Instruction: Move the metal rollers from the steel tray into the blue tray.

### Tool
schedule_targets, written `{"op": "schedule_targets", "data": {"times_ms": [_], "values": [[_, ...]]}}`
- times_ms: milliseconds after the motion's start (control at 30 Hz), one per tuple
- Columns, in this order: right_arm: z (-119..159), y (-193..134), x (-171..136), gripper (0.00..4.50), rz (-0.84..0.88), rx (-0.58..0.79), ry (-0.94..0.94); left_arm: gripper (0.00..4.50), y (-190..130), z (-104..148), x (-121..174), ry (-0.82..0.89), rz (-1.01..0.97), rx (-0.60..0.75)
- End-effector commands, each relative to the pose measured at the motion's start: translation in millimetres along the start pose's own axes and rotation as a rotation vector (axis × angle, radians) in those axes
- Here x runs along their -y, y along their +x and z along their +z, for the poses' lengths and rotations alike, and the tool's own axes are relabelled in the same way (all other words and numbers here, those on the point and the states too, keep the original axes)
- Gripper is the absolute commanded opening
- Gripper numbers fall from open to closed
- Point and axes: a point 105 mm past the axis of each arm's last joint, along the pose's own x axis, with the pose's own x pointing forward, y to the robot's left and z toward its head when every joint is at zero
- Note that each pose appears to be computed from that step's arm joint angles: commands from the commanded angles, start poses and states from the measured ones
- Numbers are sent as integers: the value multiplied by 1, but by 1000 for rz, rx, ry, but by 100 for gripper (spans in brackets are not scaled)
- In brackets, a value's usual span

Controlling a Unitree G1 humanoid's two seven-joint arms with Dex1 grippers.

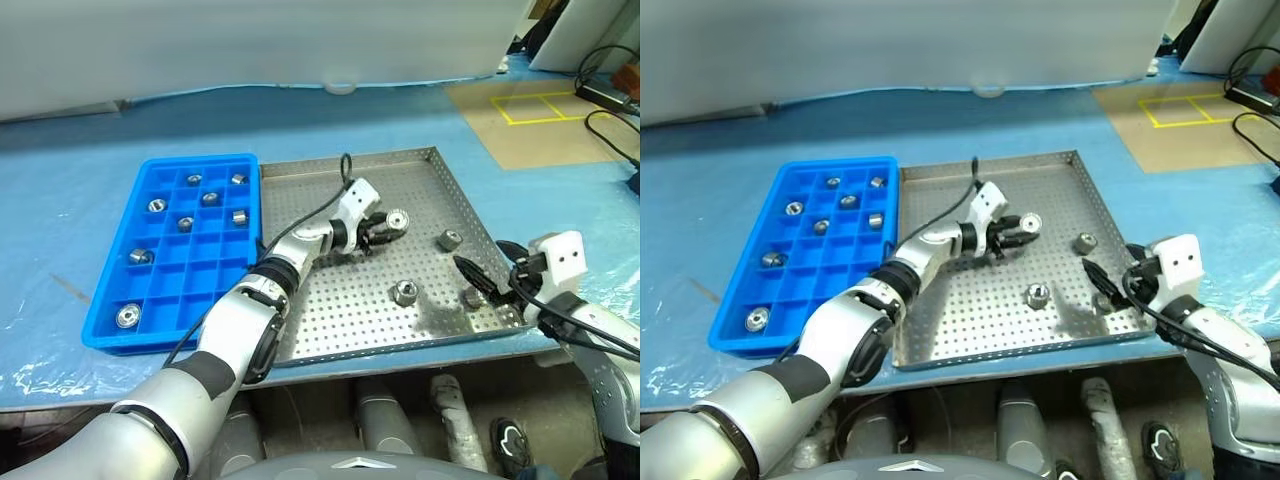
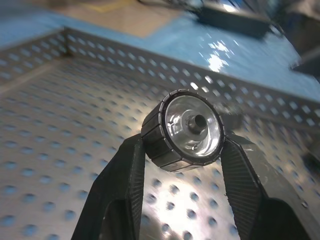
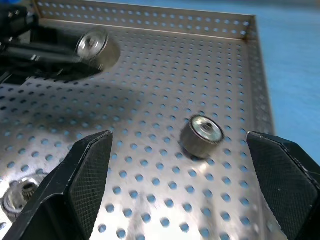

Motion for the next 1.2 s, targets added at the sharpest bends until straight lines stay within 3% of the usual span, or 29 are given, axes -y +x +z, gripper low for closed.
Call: {"op": "schedule_targets", "data": {"times_ms": [33,400,667,1200], "values": [[15,24,-5,450,101,33,-49,184,-27,29,-37,8,236,161],[39,106,-37,450,399,75,-103,184,-131,65,-64,156,718,274],[43,136,-60,450,536,82,-134,184,-179,46,-53,164,885,156],[24,141,-67,450,586,43,-140,184,-235,3,-26,85,1056,-28]]}}
